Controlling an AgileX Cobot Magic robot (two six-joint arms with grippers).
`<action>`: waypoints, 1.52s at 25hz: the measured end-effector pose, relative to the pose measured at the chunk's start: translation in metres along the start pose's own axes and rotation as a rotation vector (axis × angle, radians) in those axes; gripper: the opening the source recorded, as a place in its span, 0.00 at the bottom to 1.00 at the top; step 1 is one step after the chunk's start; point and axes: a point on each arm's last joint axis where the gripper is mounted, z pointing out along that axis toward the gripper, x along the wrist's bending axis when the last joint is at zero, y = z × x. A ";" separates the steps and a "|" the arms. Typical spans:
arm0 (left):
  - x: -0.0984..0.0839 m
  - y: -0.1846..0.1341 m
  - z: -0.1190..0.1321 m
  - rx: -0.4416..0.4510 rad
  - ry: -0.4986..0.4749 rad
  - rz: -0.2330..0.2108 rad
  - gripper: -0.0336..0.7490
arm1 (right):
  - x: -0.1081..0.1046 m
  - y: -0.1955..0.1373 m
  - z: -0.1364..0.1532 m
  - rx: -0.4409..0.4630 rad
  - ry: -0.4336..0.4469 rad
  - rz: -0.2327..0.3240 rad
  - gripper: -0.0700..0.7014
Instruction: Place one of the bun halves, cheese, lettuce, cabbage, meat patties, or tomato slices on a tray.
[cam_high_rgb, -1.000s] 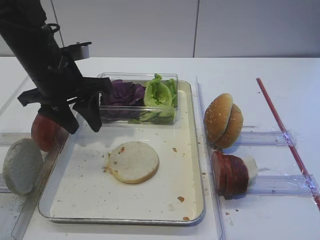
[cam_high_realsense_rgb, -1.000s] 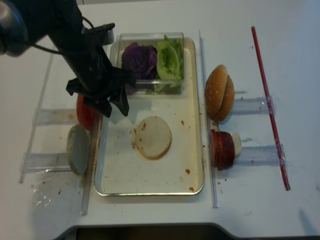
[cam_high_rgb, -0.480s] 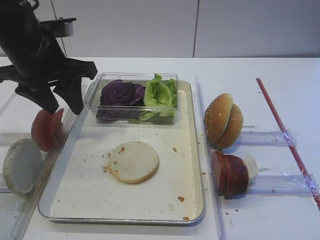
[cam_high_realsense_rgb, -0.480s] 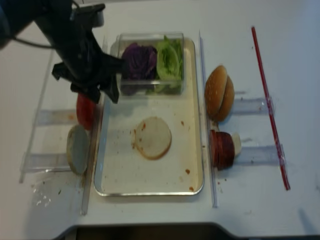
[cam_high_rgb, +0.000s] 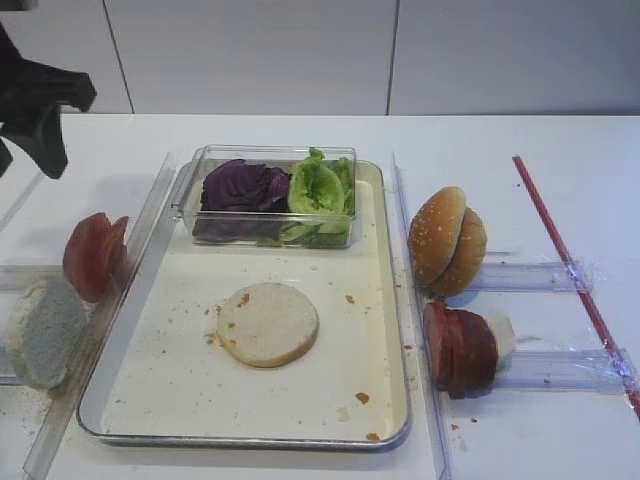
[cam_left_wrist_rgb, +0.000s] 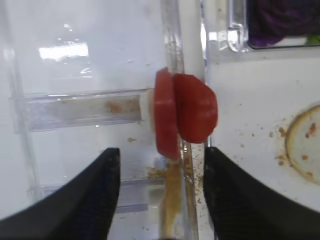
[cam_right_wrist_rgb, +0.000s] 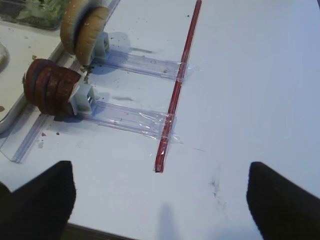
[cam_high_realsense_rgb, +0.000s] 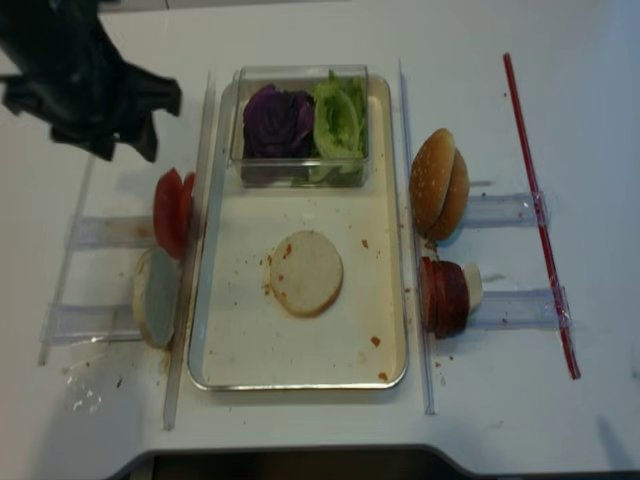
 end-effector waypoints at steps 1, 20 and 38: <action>0.005 -0.001 -0.004 -0.011 0.004 -0.010 0.51 | 0.000 0.000 0.000 0.000 0.000 0.000 0.99; 0.032 -0.068 -0.046 -0.093 0.031 -0.056 0.51 | 0.000 0.000 0.000 0.000 0.000 0.000 0.99; 0.028 -0.228 -0.059 -0.295 0.033 -0.033 0.51 | 0.000 0.000 0.000 0.000 0.000 0.000 0.99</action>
